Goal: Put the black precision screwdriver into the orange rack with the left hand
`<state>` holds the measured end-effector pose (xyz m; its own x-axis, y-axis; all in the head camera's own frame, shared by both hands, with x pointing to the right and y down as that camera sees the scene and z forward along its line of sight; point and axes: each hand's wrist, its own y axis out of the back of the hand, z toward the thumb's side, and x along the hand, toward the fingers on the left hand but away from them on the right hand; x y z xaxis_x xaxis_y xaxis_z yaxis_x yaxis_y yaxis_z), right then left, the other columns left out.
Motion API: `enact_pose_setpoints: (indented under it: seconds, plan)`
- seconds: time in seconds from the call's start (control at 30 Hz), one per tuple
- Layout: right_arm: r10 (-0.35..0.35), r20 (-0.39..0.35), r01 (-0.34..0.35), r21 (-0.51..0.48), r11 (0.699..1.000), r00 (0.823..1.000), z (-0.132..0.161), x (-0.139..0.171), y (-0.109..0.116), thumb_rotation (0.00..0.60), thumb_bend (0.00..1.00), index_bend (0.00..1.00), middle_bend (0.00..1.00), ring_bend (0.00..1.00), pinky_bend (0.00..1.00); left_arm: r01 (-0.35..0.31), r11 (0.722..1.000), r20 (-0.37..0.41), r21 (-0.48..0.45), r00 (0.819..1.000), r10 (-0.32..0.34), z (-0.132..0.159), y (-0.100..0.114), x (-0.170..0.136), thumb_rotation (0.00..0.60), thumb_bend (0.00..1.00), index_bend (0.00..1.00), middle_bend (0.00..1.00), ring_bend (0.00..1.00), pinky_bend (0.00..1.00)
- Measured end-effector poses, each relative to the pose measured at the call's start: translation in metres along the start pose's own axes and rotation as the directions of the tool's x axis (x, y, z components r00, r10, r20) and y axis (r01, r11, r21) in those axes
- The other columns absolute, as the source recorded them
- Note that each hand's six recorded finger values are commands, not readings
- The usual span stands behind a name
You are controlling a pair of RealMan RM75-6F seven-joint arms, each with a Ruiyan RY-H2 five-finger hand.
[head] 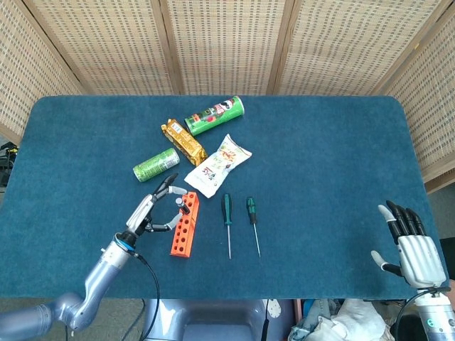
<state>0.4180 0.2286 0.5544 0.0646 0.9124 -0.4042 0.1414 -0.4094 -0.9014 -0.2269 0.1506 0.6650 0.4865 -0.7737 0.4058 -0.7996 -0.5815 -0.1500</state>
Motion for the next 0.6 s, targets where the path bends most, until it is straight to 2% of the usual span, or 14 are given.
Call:
enact_pose_setpoints:
  seconds: [0.13,0.33,0.6]
  plan:
    - [0.002,-0.003,-0.002,0.003,1.0,1.0,0.001,0.0,-0.001,0.6,0.23,0.0,0.0,0.0,0.0,-0.004,1.0,0.01,-0.005,1.0,0.004,0.009,0.005,-0.008,0.6,0.57,0.17,0.0,0.0,0.0]
    - [0.005,-0.007,-0.005,0.007,1.0,1.0,0.003,0.0,-0.002,0.6,0.23,0.0,0.0,0.0,0.0,-0.018,1.0,0.013,0.005,1.0,0.018,0.023,0.015,-0.023,0.6,0.64,0.15,0.0,0.0,0.0]
    - [0.008,-0.013,-0.008,0.01,1.0,1.0,0.005,0.0,-0.003,0.6,0.23,0.0,0.0,0.0,0.0,-0.015,1.0,0.001,-0.011,1.0,0.015,0.027,0.015,-0.032,0.6,0.74,0.14,0.0,0.0,0.0]
